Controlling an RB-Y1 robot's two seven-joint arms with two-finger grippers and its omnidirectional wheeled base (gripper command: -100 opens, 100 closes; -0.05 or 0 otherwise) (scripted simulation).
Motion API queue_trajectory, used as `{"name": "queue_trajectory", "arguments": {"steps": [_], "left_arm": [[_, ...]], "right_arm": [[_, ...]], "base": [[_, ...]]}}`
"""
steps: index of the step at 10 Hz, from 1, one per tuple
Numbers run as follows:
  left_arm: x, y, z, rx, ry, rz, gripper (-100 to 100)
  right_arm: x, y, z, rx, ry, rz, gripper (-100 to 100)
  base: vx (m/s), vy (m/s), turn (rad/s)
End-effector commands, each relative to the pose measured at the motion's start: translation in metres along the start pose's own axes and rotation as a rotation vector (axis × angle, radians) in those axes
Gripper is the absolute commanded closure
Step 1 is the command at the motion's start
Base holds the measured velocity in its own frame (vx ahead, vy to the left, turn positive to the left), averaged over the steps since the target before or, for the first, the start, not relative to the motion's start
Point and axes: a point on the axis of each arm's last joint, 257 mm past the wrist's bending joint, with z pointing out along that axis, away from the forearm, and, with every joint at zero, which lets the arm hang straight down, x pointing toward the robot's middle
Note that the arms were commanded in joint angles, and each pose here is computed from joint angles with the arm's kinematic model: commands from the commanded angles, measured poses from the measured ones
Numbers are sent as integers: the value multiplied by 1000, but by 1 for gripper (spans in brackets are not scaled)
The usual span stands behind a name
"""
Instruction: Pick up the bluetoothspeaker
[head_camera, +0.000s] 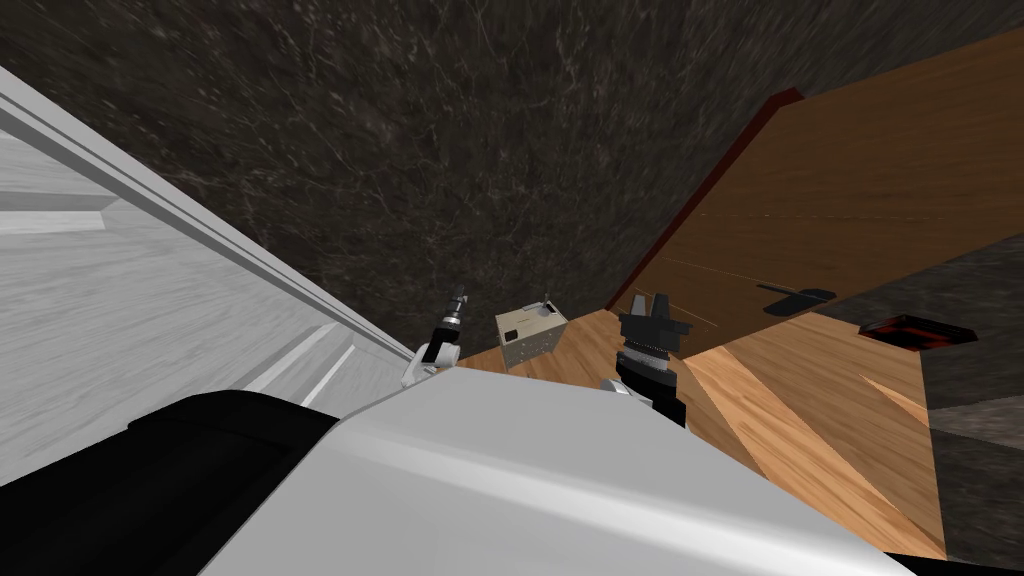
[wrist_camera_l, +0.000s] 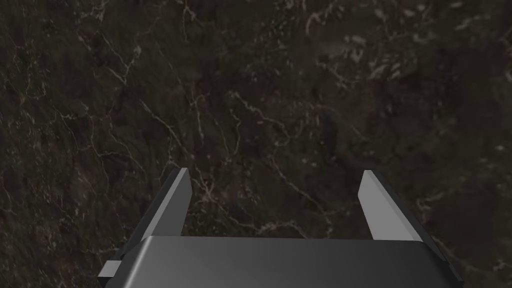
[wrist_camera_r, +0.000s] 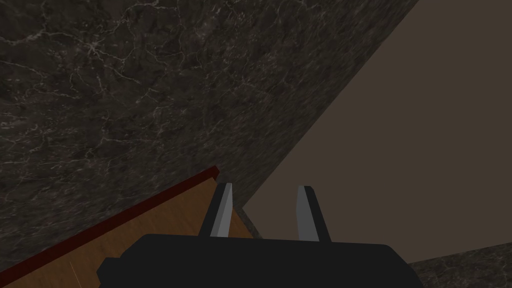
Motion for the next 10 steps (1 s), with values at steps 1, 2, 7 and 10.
{"name": "queue_trajectory", "arguments": {"steps": [1, 2, 7, 10], "left_arm": [[-4, 21, 4, -61, 3, 18, -100], [-4, 27, 3, -82, 3, 18, -100], [-12, 78, 7, -239, 1, 45, -100], [-21, 120, 8, -359, -7, 61, -100]], "right_arm": [[0, 0, 0, 0, 0, 0, 0], [0, 0, 0, 0, 0, 0, 0], [0, 0, 0, 0, 0, 0, 0], [0, 0, 0, 0, 0, 0, 0]], "base": [[-3, -34, -1], [-2, -30, 1], [0, -29, 0], [4, -42, 3]]}}
